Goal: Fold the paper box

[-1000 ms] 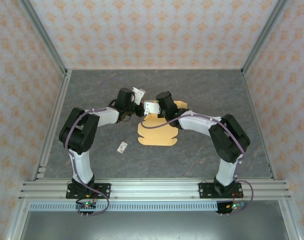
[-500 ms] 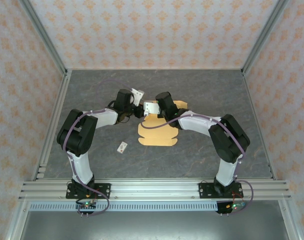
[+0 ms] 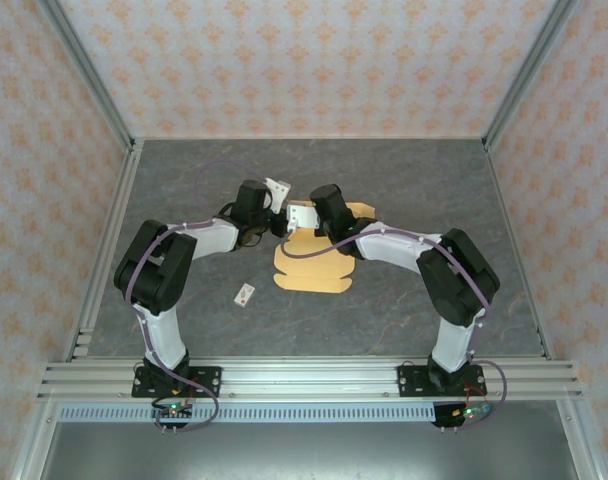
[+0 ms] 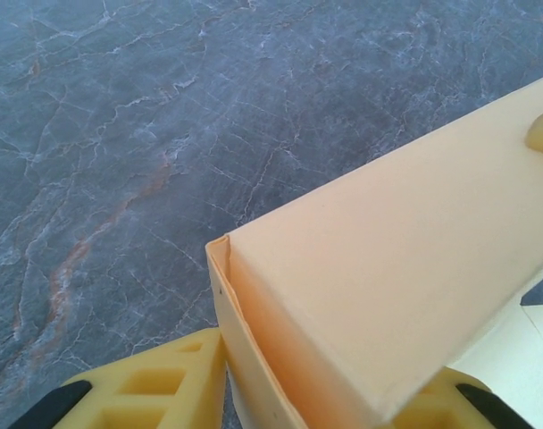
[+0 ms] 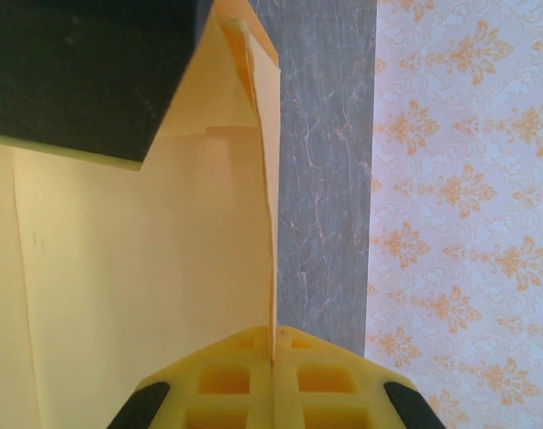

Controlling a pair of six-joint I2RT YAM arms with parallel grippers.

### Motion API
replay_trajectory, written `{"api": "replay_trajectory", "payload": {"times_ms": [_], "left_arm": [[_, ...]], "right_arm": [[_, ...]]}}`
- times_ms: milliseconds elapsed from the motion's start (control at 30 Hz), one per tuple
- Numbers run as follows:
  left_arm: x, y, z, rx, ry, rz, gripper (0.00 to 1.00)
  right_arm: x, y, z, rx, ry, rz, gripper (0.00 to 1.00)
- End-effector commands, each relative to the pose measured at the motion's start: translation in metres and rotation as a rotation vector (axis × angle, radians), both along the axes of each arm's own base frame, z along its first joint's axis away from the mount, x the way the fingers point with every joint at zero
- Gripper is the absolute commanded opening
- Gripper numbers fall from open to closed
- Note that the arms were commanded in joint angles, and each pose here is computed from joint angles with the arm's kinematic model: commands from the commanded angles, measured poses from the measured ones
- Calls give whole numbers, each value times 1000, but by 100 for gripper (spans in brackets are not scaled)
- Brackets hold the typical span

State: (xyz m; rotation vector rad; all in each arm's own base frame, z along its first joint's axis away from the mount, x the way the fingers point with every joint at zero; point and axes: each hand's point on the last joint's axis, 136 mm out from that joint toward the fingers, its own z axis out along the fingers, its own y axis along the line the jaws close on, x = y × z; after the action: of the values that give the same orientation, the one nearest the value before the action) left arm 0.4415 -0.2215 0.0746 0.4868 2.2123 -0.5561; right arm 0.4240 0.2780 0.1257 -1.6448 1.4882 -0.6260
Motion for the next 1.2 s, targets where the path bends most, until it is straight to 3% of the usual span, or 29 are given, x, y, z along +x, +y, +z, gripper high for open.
{"api": "replay_trajectory", "payload": {"times_ms": [0,467,900,1167], "left_arm": [[-10,14,-21,72,31,64,29],[-6,16,-20,40,-68,148,20],[-9,18,-35,50,-73,179,24],[-5,38,-35,138,-102,324,16]], "right_arm": [[0,4,8,0,-10,-8,0],[-1,9,12,-4,-49,-14,0],[3,12,15,1,-54,-24,0],[1,10,14,-1,-41,-26,0]]}}
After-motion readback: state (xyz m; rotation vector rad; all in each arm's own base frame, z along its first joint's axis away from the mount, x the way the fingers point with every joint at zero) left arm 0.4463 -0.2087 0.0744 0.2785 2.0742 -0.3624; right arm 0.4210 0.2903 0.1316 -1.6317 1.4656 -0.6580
